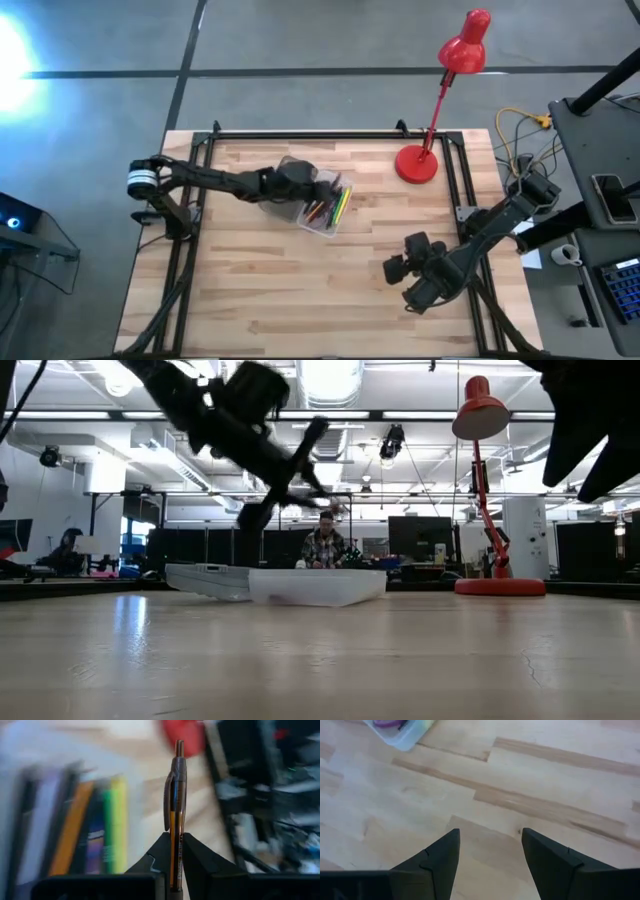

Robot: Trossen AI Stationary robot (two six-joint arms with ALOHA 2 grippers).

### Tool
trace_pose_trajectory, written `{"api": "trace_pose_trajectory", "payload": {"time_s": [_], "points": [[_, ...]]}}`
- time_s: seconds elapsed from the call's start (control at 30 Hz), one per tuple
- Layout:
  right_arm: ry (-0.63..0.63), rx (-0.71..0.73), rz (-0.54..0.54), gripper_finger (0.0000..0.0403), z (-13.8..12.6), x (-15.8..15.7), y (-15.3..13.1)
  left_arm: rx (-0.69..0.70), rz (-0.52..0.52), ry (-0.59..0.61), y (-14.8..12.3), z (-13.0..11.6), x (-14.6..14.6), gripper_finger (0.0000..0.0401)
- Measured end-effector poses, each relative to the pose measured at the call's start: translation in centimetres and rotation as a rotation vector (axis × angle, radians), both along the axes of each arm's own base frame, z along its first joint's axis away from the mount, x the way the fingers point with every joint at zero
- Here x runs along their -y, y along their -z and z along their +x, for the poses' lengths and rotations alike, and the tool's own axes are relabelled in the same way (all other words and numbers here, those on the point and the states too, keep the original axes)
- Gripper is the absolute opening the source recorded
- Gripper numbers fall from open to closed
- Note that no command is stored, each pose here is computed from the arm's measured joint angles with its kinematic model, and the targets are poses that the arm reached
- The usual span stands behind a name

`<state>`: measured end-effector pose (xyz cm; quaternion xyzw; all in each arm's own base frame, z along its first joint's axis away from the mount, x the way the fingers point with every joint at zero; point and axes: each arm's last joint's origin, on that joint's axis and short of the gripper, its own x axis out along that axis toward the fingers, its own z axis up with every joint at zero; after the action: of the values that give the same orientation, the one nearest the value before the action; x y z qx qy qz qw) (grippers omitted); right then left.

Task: Pick & place school supplies into a supply box
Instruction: Put the brown pen into the supply box, then close the supply box

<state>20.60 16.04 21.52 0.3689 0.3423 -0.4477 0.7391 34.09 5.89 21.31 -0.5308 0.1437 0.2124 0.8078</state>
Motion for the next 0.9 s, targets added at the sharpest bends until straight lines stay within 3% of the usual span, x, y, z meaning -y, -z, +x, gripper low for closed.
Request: {"api": "trace_pose_trajectory", "payload": {"time_s": [0.1, 0.33, 0.7, 0.9], "points": [[-0.002, 0.008, -0.022, 0.0206, 0.0, 0.1, 0.0, -0.063, -0.062, -0.053, 2.1, -0.9, 0.0, 0.0016], [-0.006, -0.001, -0.037, 0.0206, 0.0, 0.4, 0.3, -0.137, -0.048, -0.12, 4.0, -1.2, -0.4, 0.0024], [-0.032, -0.019, -0.052, 0.0206, 0.1, 0.5, 0.3, -0.173, 0.018, -0.094, 2.5, -0.3, -0.6, 0.0123], [-0.037, -0.021, -0.052, 0.0206, 0.1, 0.5, 0.3, -0.151, 0.102, -0.061, 0.1, -1.2, -0.2, 0.0139]]}}
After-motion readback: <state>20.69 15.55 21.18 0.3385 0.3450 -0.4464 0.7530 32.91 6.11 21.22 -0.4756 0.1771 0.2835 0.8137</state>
